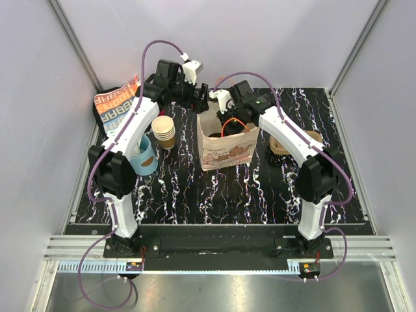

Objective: Pack the takeout coffee

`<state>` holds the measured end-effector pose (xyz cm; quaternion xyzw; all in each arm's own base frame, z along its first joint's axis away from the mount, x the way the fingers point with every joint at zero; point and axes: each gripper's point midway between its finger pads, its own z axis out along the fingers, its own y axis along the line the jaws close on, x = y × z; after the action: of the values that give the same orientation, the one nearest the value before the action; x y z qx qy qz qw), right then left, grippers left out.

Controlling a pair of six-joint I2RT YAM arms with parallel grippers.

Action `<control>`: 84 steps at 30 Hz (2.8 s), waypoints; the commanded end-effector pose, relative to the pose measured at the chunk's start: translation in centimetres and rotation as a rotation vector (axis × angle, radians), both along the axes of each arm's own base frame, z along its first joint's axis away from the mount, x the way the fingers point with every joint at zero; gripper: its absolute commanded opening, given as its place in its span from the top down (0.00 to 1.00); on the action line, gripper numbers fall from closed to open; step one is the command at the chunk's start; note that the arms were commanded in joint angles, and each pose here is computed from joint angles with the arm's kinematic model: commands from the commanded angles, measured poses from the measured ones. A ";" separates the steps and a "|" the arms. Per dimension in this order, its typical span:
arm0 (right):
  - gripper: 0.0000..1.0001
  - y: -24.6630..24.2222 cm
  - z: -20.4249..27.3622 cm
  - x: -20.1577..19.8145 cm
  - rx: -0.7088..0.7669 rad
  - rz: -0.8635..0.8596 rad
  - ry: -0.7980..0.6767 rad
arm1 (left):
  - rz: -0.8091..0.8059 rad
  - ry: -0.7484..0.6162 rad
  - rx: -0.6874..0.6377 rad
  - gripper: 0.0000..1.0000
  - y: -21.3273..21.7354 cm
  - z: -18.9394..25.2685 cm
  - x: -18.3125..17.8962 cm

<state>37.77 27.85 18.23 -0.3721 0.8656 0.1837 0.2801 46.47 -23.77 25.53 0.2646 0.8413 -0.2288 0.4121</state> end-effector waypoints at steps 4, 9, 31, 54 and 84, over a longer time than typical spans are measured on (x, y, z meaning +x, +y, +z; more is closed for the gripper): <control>1.00 0.4 -0.2 -0.1 -0.014 0.017 -0.014 | 0.034 -0.059 -0.032 0.01 0.3 1.3 1.3; 1.00 0.5 -0.3 0.3 -0.013 0.002 -0.012 | 0.031 -0.056 -0.035 0.01 0.3 1.2 1.2; 1.00 0.8 0.0 1.7 -0.007 -0.056 -0.041 | 0.014 -0.038 -0.058 0.01 0.0 1.0 0.6; 1.00 1.3 0.8 2.2 0.028 -0.061 -0.074 | -0.003 -0.019 -0.068 0.01 -0.4 0.4 0.1; 1.00 1.9 -0.2 2.3 0.065 -0.065 -0.059 | -0.034 -0.010 -0.095 0.01 -0.9 0.6 -0.6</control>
<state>39.94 28.79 16.89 -0.3414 0.8723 0.1772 0.3019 46.02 -24.36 23.38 0.2539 0.8459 -0.2576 0.3919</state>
